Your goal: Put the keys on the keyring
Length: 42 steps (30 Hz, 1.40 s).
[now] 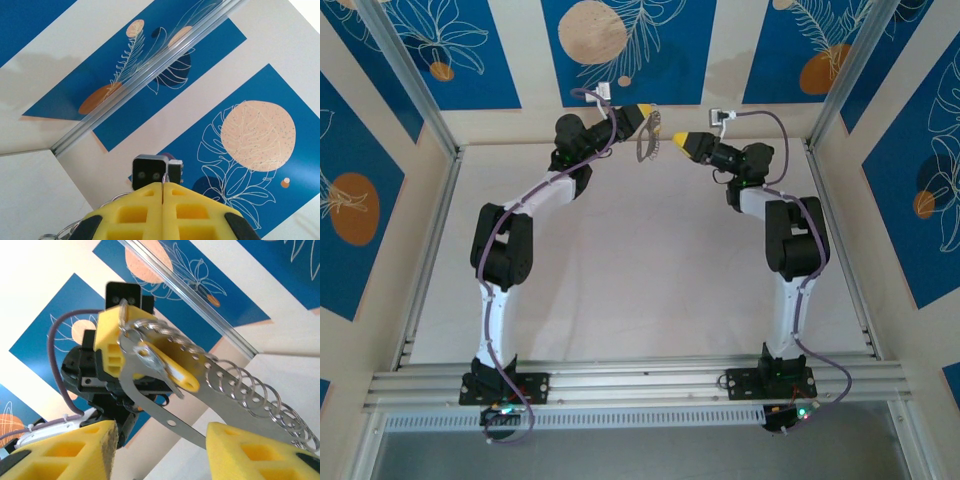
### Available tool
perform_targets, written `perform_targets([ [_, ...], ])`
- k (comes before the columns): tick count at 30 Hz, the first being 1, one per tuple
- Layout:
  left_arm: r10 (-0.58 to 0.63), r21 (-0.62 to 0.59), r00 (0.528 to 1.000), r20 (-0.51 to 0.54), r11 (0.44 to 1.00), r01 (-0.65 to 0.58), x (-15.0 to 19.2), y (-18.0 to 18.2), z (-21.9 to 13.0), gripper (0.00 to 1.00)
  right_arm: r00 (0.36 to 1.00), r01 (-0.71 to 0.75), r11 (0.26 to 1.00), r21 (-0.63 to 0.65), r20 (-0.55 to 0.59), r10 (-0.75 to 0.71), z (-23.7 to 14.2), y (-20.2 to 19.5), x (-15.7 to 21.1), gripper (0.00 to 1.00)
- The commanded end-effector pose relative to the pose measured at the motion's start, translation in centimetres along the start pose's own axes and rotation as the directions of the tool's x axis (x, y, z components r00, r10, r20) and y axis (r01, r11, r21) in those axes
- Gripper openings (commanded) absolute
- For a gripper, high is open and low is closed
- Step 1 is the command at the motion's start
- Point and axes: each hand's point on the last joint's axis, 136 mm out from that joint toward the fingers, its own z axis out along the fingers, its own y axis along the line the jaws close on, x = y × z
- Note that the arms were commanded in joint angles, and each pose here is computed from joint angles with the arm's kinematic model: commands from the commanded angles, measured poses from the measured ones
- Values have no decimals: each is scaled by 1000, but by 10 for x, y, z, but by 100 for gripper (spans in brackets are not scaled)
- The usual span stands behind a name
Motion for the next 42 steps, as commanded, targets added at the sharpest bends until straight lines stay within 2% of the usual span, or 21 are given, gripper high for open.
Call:
perform_targets([
  [1, 56, 76, 998, 12, 996, -57, -11, -30, 3, 0, 995, 95, 995, -37, 15, -95, 12, 26, -14, 53],
  [20, 45, 106, 999, -1, 993, -44, -7, -35, 9, 0, 992, 117, 991, -63, -46, -120, 50, 24, -16, 56],
  [27, 42, 102, 999, 0, 994, -42, -7, -32, 9, 0, 990, 110, 990, -85, -75, -116, 56, 26, -6, 52],
  [29, 42, 103, 999, -1, 994, -41, -6, -32, 10, 0, 990, 107, 990, -89, -78, -114, 57, 26, -4, 46],
  [33, 41, 101, 999, -1, 994, -40, -6, -32, 10, 0, 992, 99, 991, -93, -74, -106, 56, 26, -3, 25],
  [39, 43, 100, 999, -1, 994, -42, -6, -32, 10, 0, 993, 85, 992, -94, -74, -92, 54, 26, 0, 0],
  [42, 43, 100, 999, -1, 994, -42, -6, -32, 10, 0, 994, 78, 993, -93, -74, -85, 54, 25, 2, 0],
])
